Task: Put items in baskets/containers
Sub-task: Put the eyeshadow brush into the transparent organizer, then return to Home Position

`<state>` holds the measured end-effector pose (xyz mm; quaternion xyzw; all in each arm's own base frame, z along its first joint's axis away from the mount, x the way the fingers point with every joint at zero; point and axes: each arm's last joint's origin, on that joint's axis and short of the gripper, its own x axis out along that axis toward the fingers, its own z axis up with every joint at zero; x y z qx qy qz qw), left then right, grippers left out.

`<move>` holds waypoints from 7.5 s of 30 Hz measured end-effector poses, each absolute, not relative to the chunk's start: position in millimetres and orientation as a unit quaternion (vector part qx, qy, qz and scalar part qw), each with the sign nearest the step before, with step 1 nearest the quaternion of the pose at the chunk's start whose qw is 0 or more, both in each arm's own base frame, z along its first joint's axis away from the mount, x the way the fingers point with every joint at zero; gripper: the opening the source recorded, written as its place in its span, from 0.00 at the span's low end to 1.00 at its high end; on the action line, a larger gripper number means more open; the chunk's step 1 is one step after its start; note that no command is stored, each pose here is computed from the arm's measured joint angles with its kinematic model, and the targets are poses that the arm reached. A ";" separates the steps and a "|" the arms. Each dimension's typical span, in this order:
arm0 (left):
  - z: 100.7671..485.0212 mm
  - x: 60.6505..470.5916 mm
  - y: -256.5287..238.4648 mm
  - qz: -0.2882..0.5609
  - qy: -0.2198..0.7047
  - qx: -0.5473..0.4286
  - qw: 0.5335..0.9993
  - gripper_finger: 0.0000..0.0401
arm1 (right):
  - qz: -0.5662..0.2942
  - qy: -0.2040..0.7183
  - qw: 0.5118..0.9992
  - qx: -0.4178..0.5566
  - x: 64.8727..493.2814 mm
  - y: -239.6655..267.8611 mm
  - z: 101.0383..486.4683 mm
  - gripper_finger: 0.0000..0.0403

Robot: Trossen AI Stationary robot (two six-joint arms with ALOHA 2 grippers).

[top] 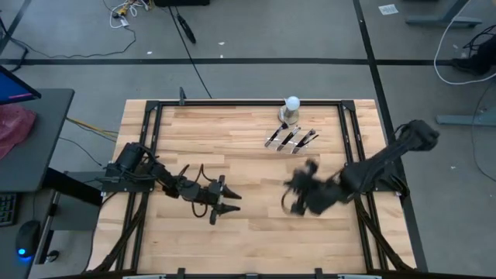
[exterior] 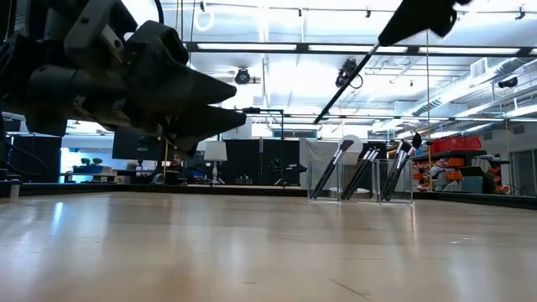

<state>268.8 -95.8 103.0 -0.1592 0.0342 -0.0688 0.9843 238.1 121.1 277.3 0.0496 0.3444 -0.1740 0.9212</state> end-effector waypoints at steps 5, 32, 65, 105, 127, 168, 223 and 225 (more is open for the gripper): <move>101.4 268.8 -95.6 -0.066 0.043 -0.166 0.983 0.49 | -0.253 0.360 0.893 0.091 227.2 65.9 319.4 0.00; 97.8 268.6 -94.9 -0.051 0.058 -0.162 0.984 0.49 | -0.170 0.490 0.839 0.165 279.2 -102.4 269.8 0.00; 97.7 268.6 -94.9 -0.050 0.059 -0.174 0.982 0.49 | -0.291 0.398 0.864 0.103 275.5 -130.7 289.6 0.33; 102.9 280.5 -98.6 -0.039 0.050 -0.167 0.984 0.49 | -0.350 0.370 0.857 0.078 274.1 -85.2 209.4 0.02; 100.4 279.2 -101.1 -0.034 0.062 -0.167 0.984 0.49 | -0.262 0.256 0.930 0.045 246.2 -15.8 276.6 0.01; 99.3 280.0 -97.4 -0.002 0.062 -0.190 0.980 0.49 | 0.084 0.026 0.987 0.137 109.2 19.9 167.4 0.01; 103.6 287.1 -105.3 -0.002 0.059 -0.193 0.979 0.49 | 0.036 0.037 0.997 0.061 102.4 7.7 162.9 0.00; 103.6 287.0 -105.9 -0.009 0.060 -0.194 0.979 0.49 | 0.032 0.031 0.997 0.060 101.8 6.7 163.9 0.00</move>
